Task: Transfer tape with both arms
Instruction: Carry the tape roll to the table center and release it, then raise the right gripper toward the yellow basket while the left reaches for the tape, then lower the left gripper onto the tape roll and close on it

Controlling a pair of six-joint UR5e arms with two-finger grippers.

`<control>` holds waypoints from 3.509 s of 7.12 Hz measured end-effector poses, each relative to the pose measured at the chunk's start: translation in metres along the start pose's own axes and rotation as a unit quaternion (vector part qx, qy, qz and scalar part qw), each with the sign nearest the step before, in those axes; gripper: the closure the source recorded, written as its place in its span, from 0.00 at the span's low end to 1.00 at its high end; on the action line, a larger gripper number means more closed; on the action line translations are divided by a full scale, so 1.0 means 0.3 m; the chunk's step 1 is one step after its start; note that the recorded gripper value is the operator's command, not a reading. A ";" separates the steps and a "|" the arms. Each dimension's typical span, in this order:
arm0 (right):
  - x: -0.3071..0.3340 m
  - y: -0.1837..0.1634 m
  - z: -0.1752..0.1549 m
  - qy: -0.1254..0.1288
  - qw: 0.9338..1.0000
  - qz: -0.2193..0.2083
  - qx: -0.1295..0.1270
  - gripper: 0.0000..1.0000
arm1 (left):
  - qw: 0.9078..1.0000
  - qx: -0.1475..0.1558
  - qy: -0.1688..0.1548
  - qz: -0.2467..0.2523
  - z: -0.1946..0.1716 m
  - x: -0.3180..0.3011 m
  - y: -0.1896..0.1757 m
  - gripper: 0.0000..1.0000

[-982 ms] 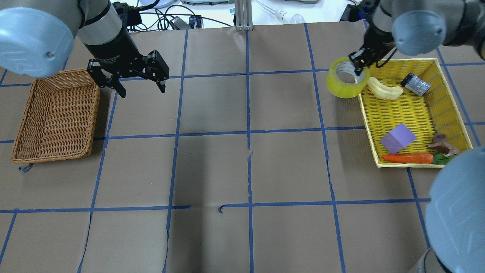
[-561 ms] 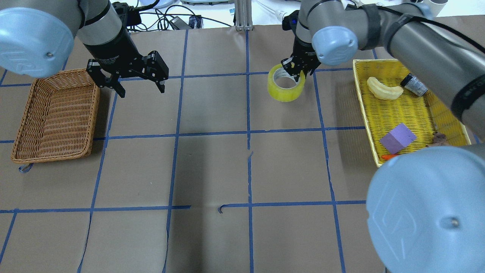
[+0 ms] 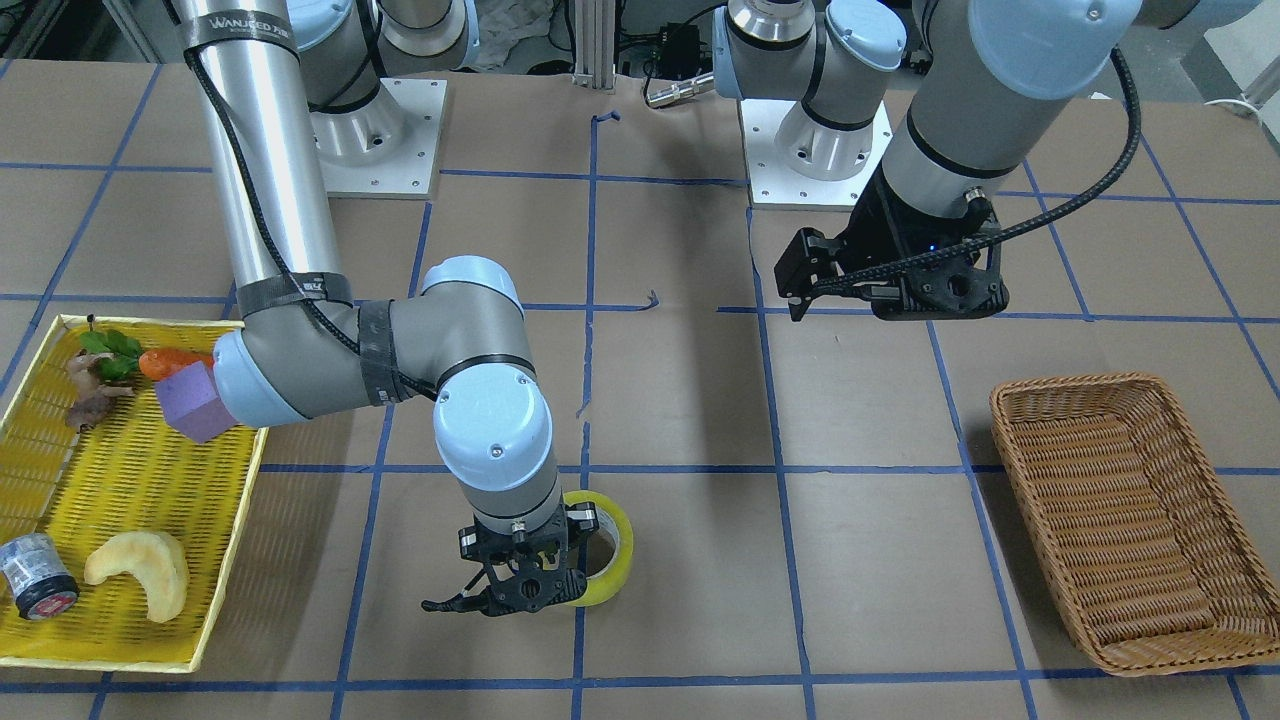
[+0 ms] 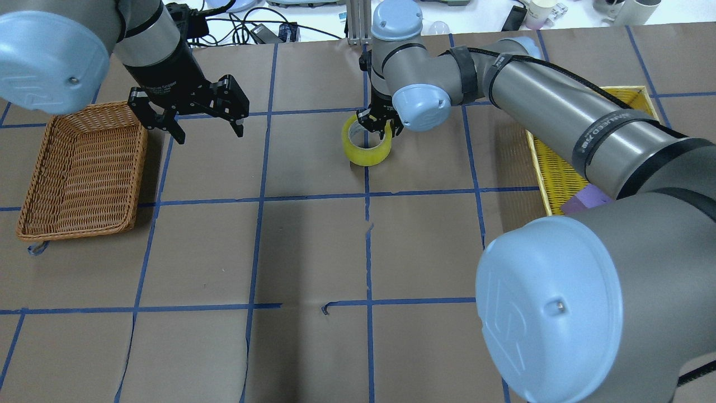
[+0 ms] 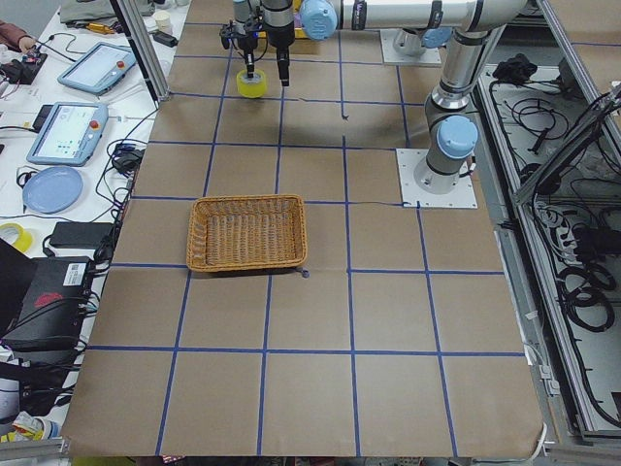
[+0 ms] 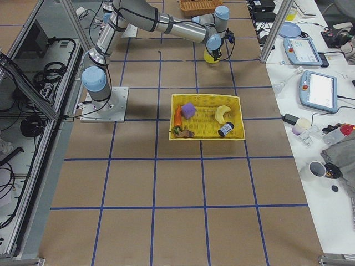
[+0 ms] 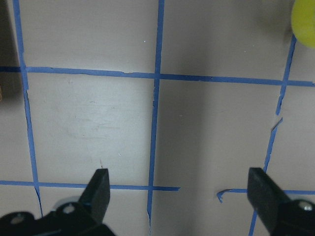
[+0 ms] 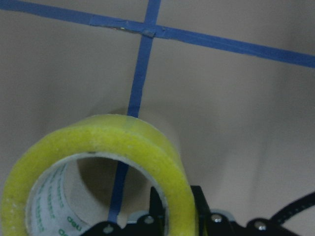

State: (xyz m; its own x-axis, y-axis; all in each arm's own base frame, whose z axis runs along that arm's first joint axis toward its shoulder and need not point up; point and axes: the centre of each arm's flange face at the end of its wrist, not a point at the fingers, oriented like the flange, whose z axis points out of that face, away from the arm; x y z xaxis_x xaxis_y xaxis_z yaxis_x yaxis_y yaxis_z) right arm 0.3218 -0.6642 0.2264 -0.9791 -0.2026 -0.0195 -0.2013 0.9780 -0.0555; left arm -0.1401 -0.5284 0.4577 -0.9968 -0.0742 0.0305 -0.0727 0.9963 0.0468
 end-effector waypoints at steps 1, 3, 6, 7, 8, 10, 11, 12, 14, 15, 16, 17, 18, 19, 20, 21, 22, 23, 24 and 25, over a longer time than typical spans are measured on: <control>-0.012 0.003 0.020 0.001 1.000 -0.001 -0.003 0.00 | 1.000 0.000 0.000 0.000 0.001 0.000 0.000 0.00; -0.018 0.005 0.037 0.001 1.000 -0.002 -0.007 0.00 | 1.000 0.000 0.000 0.000 0.000 0.000 0.000 0.00; -0.007 0.028 -0.182 0.001 1.000 -0.005 0.022 0.00 | 1.000 0.001 0.001 0.000 -0.001 0.001 0.000 0.00; 0.020 0.066 -0.305 0.006 1.000 0.000 0.019 0.00 | 1.000 0.002 0.000 0.000 -0.002 0.000 -0.003 0.00; 0.080 0.119 -0.450 0.015 1.000 0.012 0.012 0.00 | 1.000 0.004 0.000 0.001 -0.003 0.005 -0.009 0.00; 0.277 0.245 -0.725 0.025 0.998 0.058 -0.003 0.00 | 1.000 0.012 0.003 0.009 0.001 0.034 -0.027 0.00; 0.351 0.318 -0.837 0.025 0.997 0.079 -0.005 0.00 | 1.000 0.019 0.004 0.022 0.012 0.081 -0.034 0.00; 0.385 0.391 -0.922 0.024 0.995 0.093 0.000 0.05 | 0.999 0.027 0.005 0.041 0.037 0.153 -0.039 0.00; 0.391 0.529 -0.963 0.024 0.994 0.103 0.011 0.00 | 0.995 0.049 0.029 0.076 0.144 0.322 -0.088 0.00; 0.388 0.568 -0.945 0.024 0.994 0.104 0.024 0.00 | 0.994 0.059 0.045 0.086 0.224 0.387 -0.136 0.00; 0.382 0.589 -0.941 0.024 0.994 0.104 0.034 0.00 | 0.992 0.064 0.052 0.091 0.310 0.427 -0.183 0.00; 0.380 0.596 -0.943 0.023 0.993 0.104 0.040 0.00 | 0.992 0.066 0.053 0.094 0.387 0.449 -0.230 0.00; 0.380 0.597 -0.944 0.022 0.993 0.109 0.043 0.00 | 0.992 0.063 0.053 0.094 0.458 0.463 -0.278 0.00; 0.380 0.597 -0.944 0.021 0.992 0.118 0.043 0.00 | 0.993 0.059 0.053 0.093 0.530 0.475 -0.325 0.00; 0.380 0.598 -0.944 0.020 0.991 0.124 0.043 0.00 | 0.993 0.057 0.053 0.092 0.605 0.483 -0.364 0.00; 0.379 0.598 -0.944 0.018 0.991 0.126 0.043 0.00 | 0.993 0.057 0.055 0.091 0.673 0.491 -0.391 0.00; 0.377 0.598 -0.943 0.016 0.991 0.127 0.043 0.00 | 0.992 0.057 0.063 0.088 0.734 0.503 -0.410 0.00; 0.376 0.598 -0.942 0.014 0.991 0.127 0.042 0.00 | 0.992 0.057 0.073 0.084 0.786 0.518 -0.422 0.00; 0.376 0.598 -0.942 0.014 0.991 0.127 0.042 0.00 | 0.992 0.057 0.078 0.082 0.827 0.525 -0.431 0.00; 0.374 0.598 -0.942 0.014 0.991 0.127 0.042 0.00 | 0.992 0.055 0.080 0.080 0.866 0.528 -0.437 0.05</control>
State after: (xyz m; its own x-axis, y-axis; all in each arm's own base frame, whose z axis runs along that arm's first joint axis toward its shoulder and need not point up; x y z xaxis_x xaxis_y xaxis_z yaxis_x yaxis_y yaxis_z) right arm 0.1671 -0.4973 0.4963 -0.9986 0.0513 -0.0161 0.0530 0.9893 -0.1358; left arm -0.2972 -0.6593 0.1970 -0.9784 0.0885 0.1866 0.0746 0.9940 -0.0802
